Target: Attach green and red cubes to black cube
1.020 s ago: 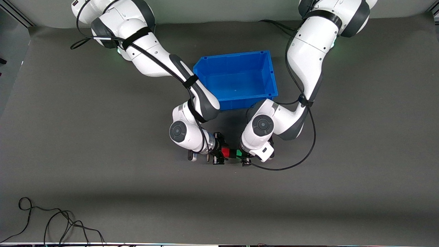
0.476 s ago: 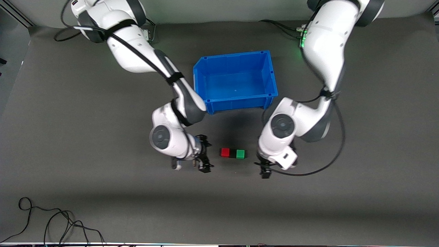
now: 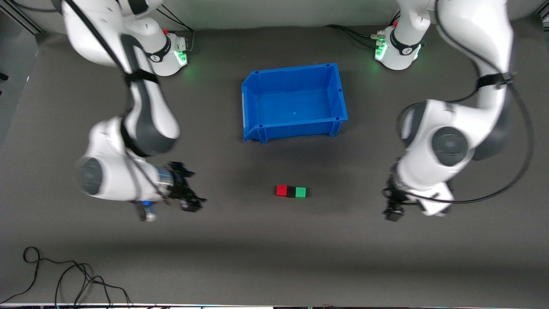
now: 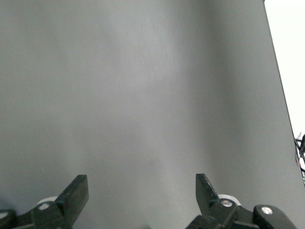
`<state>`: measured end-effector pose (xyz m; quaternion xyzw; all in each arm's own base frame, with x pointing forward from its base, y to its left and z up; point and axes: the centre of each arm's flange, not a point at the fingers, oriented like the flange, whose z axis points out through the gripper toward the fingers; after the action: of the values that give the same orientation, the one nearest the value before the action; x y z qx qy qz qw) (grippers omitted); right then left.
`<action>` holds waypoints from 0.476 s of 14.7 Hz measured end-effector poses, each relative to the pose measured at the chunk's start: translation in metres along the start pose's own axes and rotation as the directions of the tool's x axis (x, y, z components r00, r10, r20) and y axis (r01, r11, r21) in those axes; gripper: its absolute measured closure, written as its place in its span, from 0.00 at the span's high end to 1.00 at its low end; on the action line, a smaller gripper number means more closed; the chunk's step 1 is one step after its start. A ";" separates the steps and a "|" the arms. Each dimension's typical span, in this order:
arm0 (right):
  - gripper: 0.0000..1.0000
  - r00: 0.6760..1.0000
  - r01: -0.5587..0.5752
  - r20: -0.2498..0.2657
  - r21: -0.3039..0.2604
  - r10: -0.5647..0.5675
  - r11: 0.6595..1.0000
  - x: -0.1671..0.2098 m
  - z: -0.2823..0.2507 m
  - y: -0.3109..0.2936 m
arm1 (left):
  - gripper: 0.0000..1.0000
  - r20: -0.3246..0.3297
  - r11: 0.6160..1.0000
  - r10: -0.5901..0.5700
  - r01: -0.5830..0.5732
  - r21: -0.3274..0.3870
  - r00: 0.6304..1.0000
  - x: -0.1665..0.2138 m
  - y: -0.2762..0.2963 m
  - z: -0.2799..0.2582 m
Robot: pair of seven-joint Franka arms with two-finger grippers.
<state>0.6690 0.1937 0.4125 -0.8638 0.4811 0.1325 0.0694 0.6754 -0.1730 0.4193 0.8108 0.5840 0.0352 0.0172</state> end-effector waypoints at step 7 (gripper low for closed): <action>1.00 0.958 0.264 -0.097 -0.069 -0.270 0.962 0.052 -0.125 0.126 | 1.00 0.054 0.895 0.436 -0.439 0.082 0.898 0.120 -0.064 -0.018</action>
<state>0.6077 0.0543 0.5175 -0.9281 0.3594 0.0892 0.0373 0.6516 -0.0397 0.4371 0.9217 0.3875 -0.0027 -0.0186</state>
